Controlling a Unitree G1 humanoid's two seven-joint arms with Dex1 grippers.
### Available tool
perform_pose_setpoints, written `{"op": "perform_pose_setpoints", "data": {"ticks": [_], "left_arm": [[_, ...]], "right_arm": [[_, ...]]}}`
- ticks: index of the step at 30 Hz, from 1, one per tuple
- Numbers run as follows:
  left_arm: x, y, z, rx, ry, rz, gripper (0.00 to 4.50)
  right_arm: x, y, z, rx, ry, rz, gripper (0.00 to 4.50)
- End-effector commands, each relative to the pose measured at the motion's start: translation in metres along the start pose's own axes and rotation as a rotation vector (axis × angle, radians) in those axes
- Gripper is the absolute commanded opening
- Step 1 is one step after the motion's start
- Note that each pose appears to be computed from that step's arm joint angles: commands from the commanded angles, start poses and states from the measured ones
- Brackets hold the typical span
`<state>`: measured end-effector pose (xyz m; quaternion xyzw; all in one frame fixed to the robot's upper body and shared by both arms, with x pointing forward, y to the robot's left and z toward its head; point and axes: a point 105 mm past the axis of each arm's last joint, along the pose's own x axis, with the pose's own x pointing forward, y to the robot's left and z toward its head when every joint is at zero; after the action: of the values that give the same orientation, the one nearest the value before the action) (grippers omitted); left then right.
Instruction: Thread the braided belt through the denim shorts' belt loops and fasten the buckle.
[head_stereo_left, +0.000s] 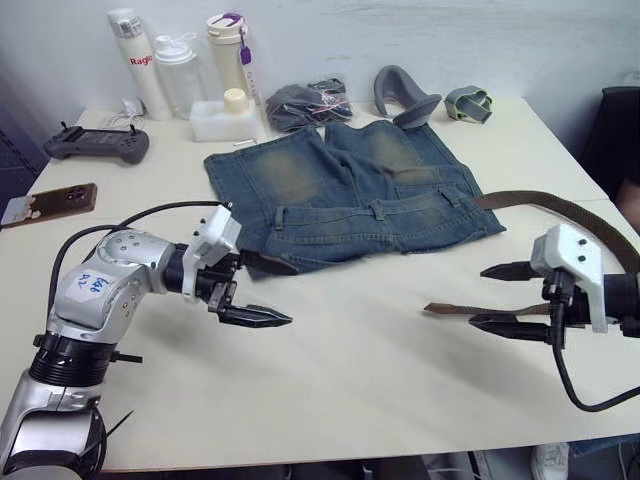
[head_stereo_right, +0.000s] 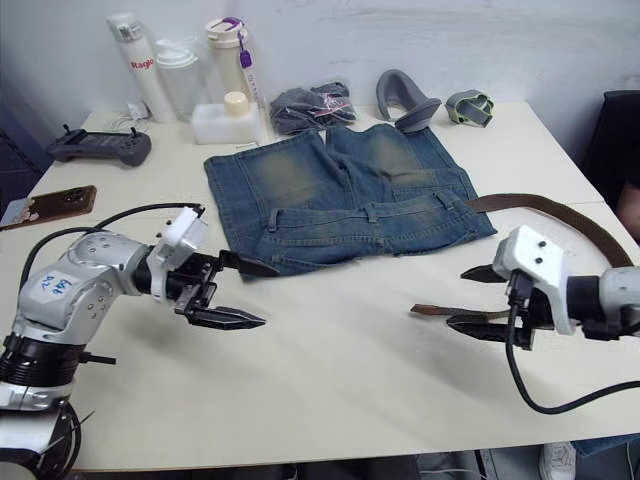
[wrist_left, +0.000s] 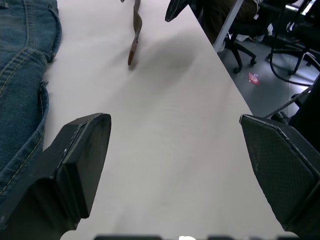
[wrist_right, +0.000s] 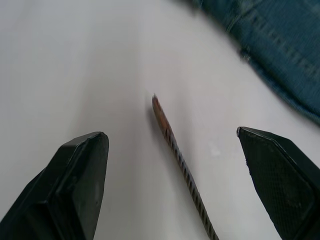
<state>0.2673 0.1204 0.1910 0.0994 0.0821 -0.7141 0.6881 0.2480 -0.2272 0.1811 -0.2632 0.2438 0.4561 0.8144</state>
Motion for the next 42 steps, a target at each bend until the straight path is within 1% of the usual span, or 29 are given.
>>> {"op": "perform_pose_setpoints", "data": {"ticks": [1, 3, 5, 6, 7, 8, 10, 13, 14, 15, 16, 18, 20, 21, 23, 26, 30, 32, 33, 36, 40, 41, 42], "left_arm": [[0.011, 0.001, 0.013, 0.064, -0.036, 0.021, 4.5], [0.017, 0.01, 0.014, 0.076, -0.067, 0.068, 4.5], [0.022, 0.014, 0.014, 0.088, -0.086, 0.09, 4.5], [0.024, 0.016, 0.016, 0.093, -0.108, 0.108, 4.5], [0.027, 0.019, 0.018, 0.102, -0.127, 0.124, 4.5], [0.029, 0.02, 0.018, 0.109, -0.138, 0.135, 4.5], [0.032, 0.024, 0.019, 0.125, -0.158, 0.164, 4.5], [0.038, 0.028, 0.023, 0.134, -0.21, 0.194, 4.5], [0.041, 0.029, 0.026, 0.129, -0.242, 0.2, 4.5], [0.043, 0.028, 0.029, 0.117, -0.278, 0.193, 4.5], [0.047, 0.029, 0.035, 0.104, -0.33, 0.195, 4.5], [0.052, 0.03, 0.042, 0.081, -0.386, 0.188, 4.5], [0.057, 0.031, 0.044, 0.062, -0.405, 0.178, 4.5], [0.065, 0.033, 0.044, 0.043, -0.407, 0.174, 4.5], [0.079, 0.036, 0.044, 0.013, -0.415, 0.168, 4.5], [0.101, 0.034, 0.05, -0.026, -0.45, 0.13, 4.5], [0.117, 0.029, 0.056, -0.059, -0.482, 0.083, 4.5], [0.124, 0.027, 0.053, -0.069, -0.488, 0.063, 3.91], [0.125, 0.026, 0.054, -0.079, -0.506, 0.052, 3.73], [0.121, 0.026, 0.061, -0.097, -0.554, 0.028, 2.35], [0.117, 0.02, 0.062, -0.093, -0.562, -0.031, 0.5], [0.117, 0.02, 0.062, -0.092, -0.561, -0.034, 0.12], [0.117, 0.02, 0.062, -0.092, -0.561, -0.037, 0.02]], "right_arm": [[0.005, -0.009, -0.02, -0.034, 0.119, -0.016, 4.37], [0.013, -0.022, -0.022, -0.035, 0.108, -0.065, 4.37], [0.021, -0.027, -0.022, -0.037, 0.1, -0.076, 4.37], [0.024, -0.027, -0.025, -0.035, 0.108, -0.063, 3.84], [0.026, -0.027, -0.029, -0.043, 0.123, -0.049, 3.5], [0.028, -0.027, -0.033, -0.049, 0.134, -0.039, 3.03], [0.028, -0.029, -0.035, -0.048, 0.133, -0.035, 1.99], [0.023, -0.033, -0.027, -0.033, 0.077, -0.03, 0.43], [0.02, -0.033, -0.02, -0.019, 0.041, -0.02, 0.05], [0.017, -0.032, -0.012, -0.006, -0.003, -0.005, 0.05], [0.014, -0.028, 0.006, 0.018, -0.09, 0.034, 0.05], [0.011, -0.017, 0.032, 0.04, -0.208, 0.109, 0.05], [0.012, -0.006, 0.05, 0.051, -0.276, 0.171, 0.05], [0.013, 0.002, 0.063, 0.047, -0.323, 0.212, 0.05], [0.017, 0.016, 0.079, 0.042, -0.374, 0.27, 0.05], [0.023, 0.028, 0.091, 0.039, -0.406, 0.297, 0.05], [0.028, 0.031, 0.095, 0.048, -0.429, 0.282, 0.05], [0.029, 0.033, 0.093, 0.062, -0.429, 0.281, 0.0], [0.03, 0.032, 0.091, 0.07, -0.424, 0.272, 0.0], [0.032, 0.03, 0.082, 0.09, -0.406, 0.235, 0.0], [0.031, 0.026, 0.075, 0.116, -0.414, 0.17, 0.0], [0.03, 0.022, 0.074, 0.114, -0.427, 0.134, 0.0], [0.029, 0.018, 0.073, 0.104, -0.438, 0.101, 0.0]]}}
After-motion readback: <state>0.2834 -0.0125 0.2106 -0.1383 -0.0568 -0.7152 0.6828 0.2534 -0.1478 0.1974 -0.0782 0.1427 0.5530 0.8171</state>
